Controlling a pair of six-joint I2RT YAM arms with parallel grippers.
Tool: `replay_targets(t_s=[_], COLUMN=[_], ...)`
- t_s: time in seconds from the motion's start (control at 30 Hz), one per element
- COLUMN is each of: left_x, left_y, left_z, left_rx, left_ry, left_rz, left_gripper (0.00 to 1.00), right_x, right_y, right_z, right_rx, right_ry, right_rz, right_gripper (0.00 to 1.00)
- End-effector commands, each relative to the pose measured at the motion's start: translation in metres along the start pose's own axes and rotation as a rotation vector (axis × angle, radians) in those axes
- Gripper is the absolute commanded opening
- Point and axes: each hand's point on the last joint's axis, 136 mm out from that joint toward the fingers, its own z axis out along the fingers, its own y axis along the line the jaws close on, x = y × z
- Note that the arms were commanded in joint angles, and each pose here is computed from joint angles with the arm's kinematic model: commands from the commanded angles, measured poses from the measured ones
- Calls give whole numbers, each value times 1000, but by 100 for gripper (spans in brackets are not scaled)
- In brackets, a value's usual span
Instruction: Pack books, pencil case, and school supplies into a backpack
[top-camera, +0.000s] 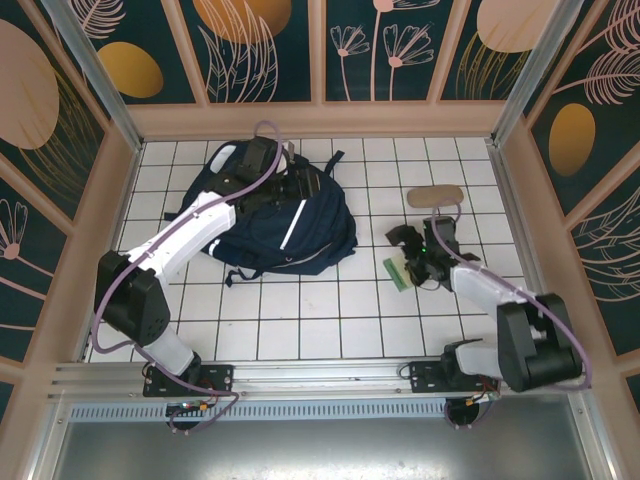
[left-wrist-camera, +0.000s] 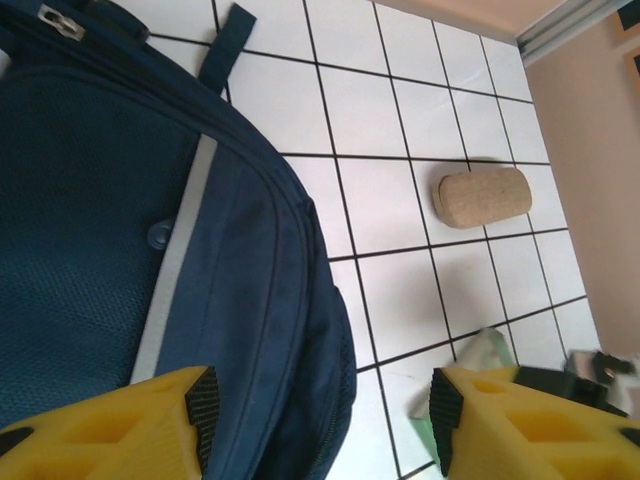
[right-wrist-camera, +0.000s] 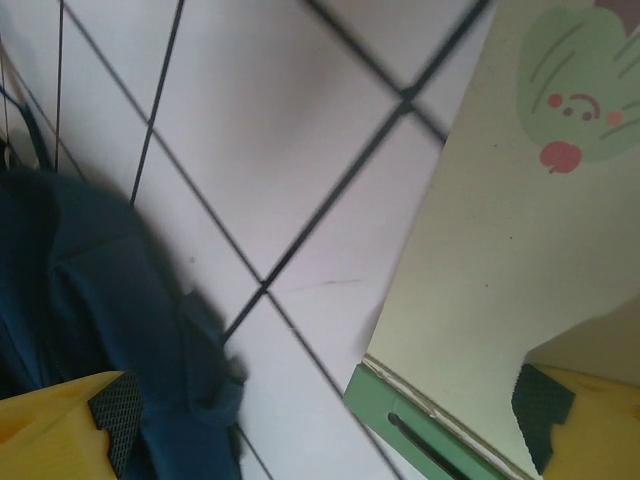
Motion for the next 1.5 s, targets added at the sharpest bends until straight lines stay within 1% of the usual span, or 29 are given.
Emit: replay_targets(t_s=[0.0,0.1,0.2,0.3,0.43,0.57,0.63,0.73,0.83,1.03,1.1,1.17,1.27,1.33,1.47], left_x=[14,31,62,87,119,142,152,168,184,203,207,212,217,220,227], left_y=[-18,-34,-44,-52,-58,-60,-61,-61,-57,-51,-46,-41,-33,-29,-20], left_z=[19,29,51,65,81,92,97,104,111,123,128,134,140,142,148], left_rx=[73,83,82,82,95,123,140,147,125,103,87,71,42,27,-9], left_ry=[29,61,126,181,266,323,346,385,412,437,444,454,457,462,480], left_rz=[-43,-42,-70,-92,-143,-228,-275,-319,-346,-377,-376,-371,-361,-351,-352], left_gripper=[59,58,57,56,56,54,54,54,54,54,54,54,54,53,52], right_x=[12,4,-16,-34,-59,-80,-84,-83,-80,-60,-48,-37,-25,-18,-9], right_y=[15,39,43,32,7,-11,-17,-23,-32,-40,-44,-46,-52,-52,-57], right_z=[13,3,-11,-16,-17,-14,-9,3,14,12,11,11,11,11,11], right_rx=[16,3,66,119,185,226,240,250,266,270,273,273,295,291,294], right_ry=[57,18,-61,-84,-101,-107,-95,-55,-21,20,38,56,69,71,84], right_rz=[-17,-101,-184,-235,-287,-343,-375,-411,-427,-406,-397,-389,-368,-361,-329], right_gripper=[99,99,99,99,98,93,93,92,87,71,62,59,50,50,45])
